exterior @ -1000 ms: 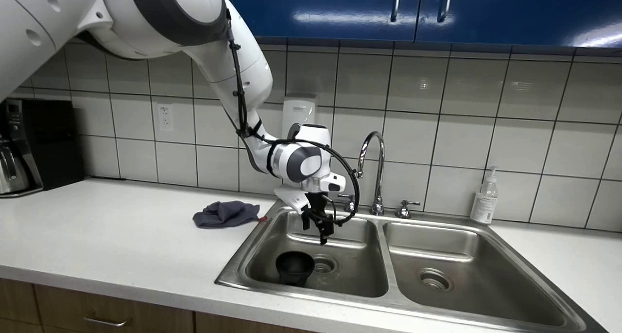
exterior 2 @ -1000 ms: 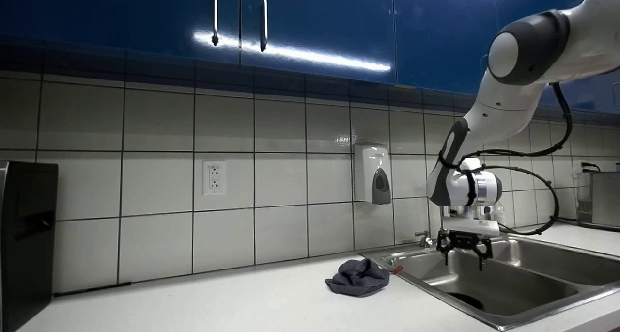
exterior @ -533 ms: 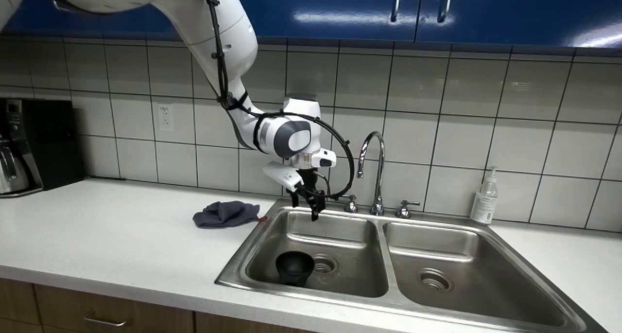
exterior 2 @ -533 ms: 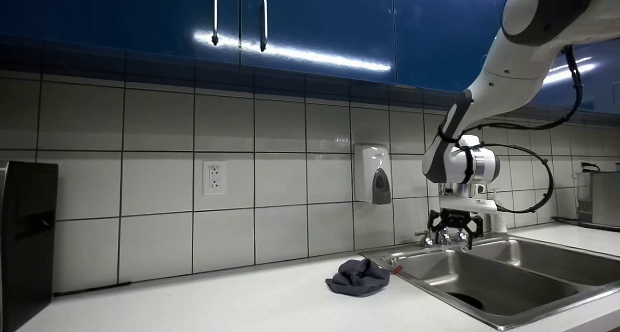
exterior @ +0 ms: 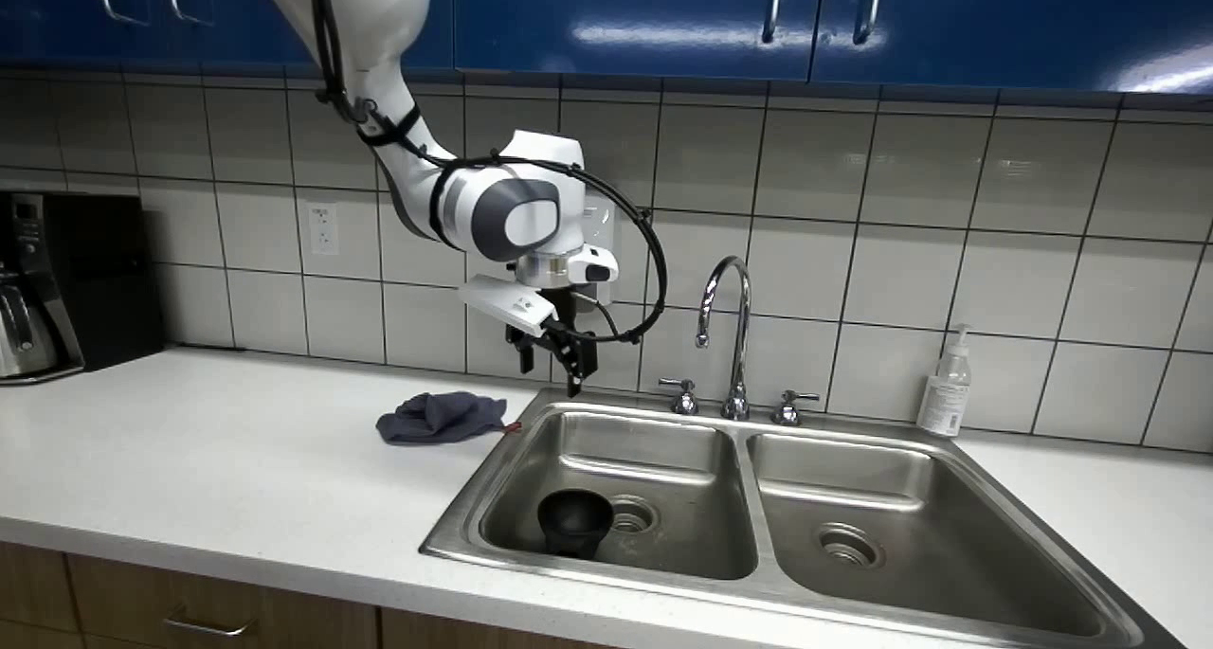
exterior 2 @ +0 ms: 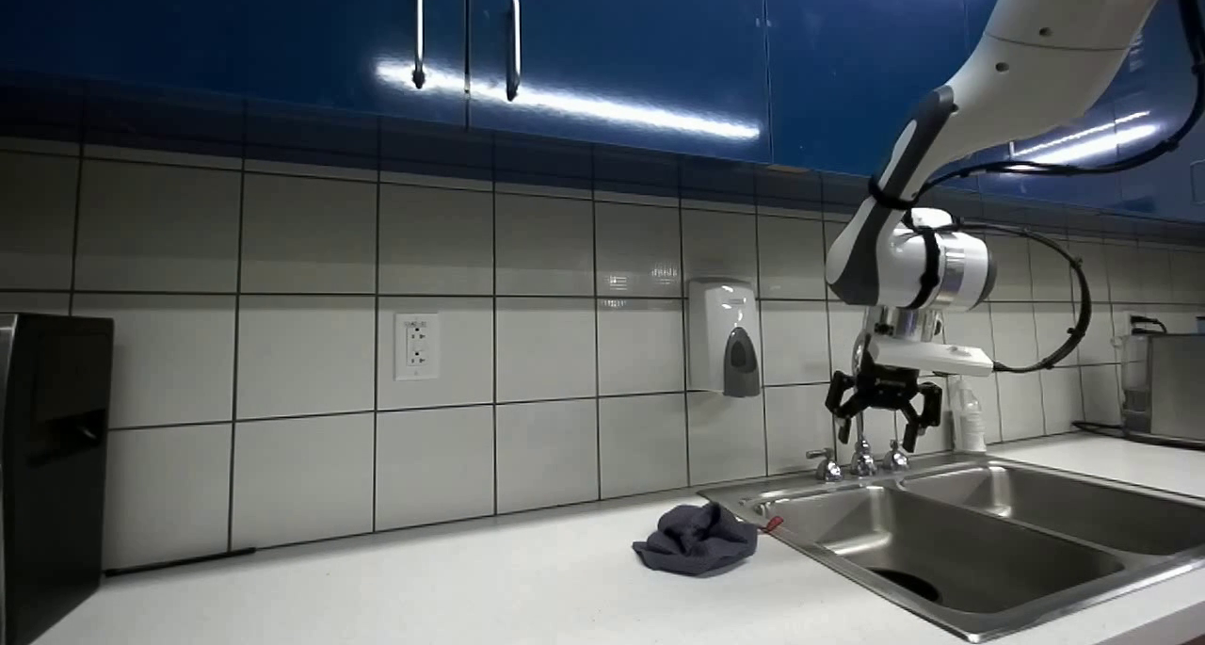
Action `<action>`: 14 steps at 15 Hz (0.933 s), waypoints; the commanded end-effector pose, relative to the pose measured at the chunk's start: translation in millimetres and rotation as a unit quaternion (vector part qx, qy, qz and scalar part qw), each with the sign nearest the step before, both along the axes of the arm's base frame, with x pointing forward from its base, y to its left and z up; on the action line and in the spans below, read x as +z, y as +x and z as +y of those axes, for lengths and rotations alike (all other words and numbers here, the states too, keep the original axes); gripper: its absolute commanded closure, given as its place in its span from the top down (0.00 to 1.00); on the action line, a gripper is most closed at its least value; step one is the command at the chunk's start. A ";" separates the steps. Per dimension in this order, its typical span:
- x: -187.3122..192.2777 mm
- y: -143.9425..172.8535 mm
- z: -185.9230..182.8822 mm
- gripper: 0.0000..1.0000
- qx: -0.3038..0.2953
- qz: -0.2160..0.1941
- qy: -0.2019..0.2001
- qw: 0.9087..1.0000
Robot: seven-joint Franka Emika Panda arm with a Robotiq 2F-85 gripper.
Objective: Put the black bowl inside the sink
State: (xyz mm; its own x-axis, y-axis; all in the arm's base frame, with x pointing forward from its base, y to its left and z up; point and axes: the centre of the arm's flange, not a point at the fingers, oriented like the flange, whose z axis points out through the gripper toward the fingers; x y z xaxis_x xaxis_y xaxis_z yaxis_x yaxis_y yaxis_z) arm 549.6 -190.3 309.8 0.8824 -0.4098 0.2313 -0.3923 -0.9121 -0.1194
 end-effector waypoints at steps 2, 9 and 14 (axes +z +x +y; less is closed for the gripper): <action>42.8 -67.3 26.8 1.00 0.065 -0.039 0.008 0.997; 86.6 -130.9 44.9 1.00 0.134 -0.094 0.017 0.986; 104.5 -169.6 51.7 1.00 0.174 -0.116 0.024 0.978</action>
State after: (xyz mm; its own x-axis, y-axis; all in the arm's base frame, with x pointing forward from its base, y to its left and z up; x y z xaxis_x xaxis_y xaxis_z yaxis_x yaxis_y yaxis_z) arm 417.0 -143.9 399.4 0.8999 -0.1615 0.4051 -0.0872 -0.9768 -0.1957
